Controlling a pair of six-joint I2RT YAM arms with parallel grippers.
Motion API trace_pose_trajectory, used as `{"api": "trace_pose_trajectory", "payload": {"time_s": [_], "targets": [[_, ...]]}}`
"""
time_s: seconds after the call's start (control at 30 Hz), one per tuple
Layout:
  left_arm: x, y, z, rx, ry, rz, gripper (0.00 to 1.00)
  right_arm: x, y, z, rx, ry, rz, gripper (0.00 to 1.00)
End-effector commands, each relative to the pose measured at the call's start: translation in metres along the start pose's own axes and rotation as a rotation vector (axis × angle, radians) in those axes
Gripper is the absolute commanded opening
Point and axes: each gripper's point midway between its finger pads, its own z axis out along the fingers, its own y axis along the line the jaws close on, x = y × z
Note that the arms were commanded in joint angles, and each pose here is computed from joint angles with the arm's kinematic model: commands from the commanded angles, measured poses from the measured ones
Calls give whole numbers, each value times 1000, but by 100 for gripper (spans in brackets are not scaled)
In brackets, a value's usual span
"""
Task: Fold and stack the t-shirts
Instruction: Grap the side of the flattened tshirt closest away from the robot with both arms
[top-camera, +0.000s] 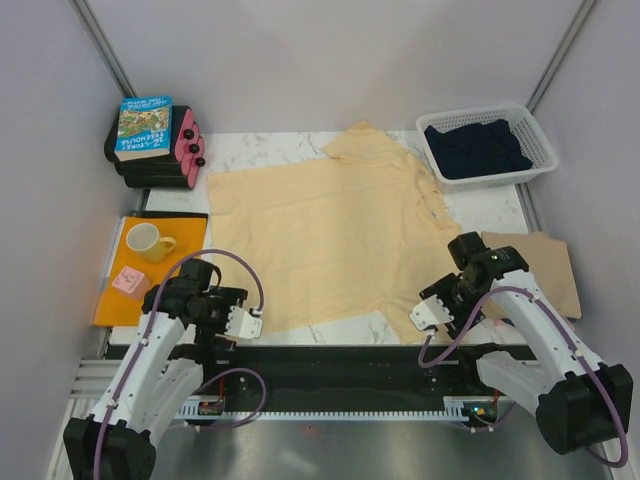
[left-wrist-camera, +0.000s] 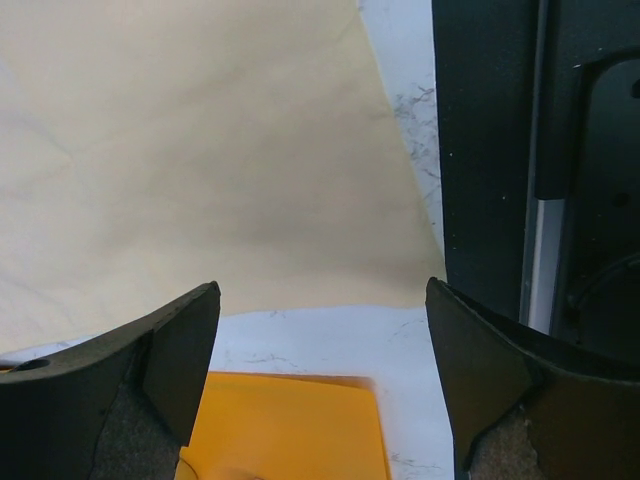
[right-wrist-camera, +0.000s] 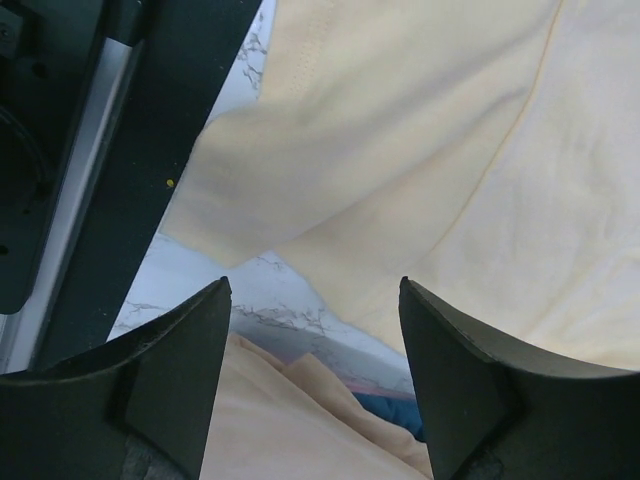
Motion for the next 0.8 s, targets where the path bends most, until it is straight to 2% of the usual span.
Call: {"api": "trace_pose_trajectory", "payload": {"time_s": [0.0,0.17,0.23,0.27,0.33,0.5,0.63,0.7,0.73,0.77], "targets": [[-13,-27,-3,134,-67,47,89,-21,40,3,-165,-83,23,76],[-13,-28,-3,172,-72,75,87,-19,32,5,-179,-86,48,76],[-13,-30,-7,208,-73,95,83,-18,30,5,-185,-87,59,76],[-15,-30,-8,234,-80,90,68,-18,29,5,-189,-87,58,76],[-19,-26,-15,242,-90,73,60,-17,26,6,-184,-88,56,76],[-12,-23,-17,314,-58,86,65,-13,10,7,-160,-81,65,75],[0,-5,-12,279,0,57,64,-3,-32,6,-45,-60,129,72],[6,19,-5,190,32,32,48,-1,-56,4,21,-67,213,68],[11,26,-2,174,54,19,38,4,-81,2,109,-59,232,57],[13,41,1,121,62,18,18,6,-94,1,150,-62,253,51]]}}
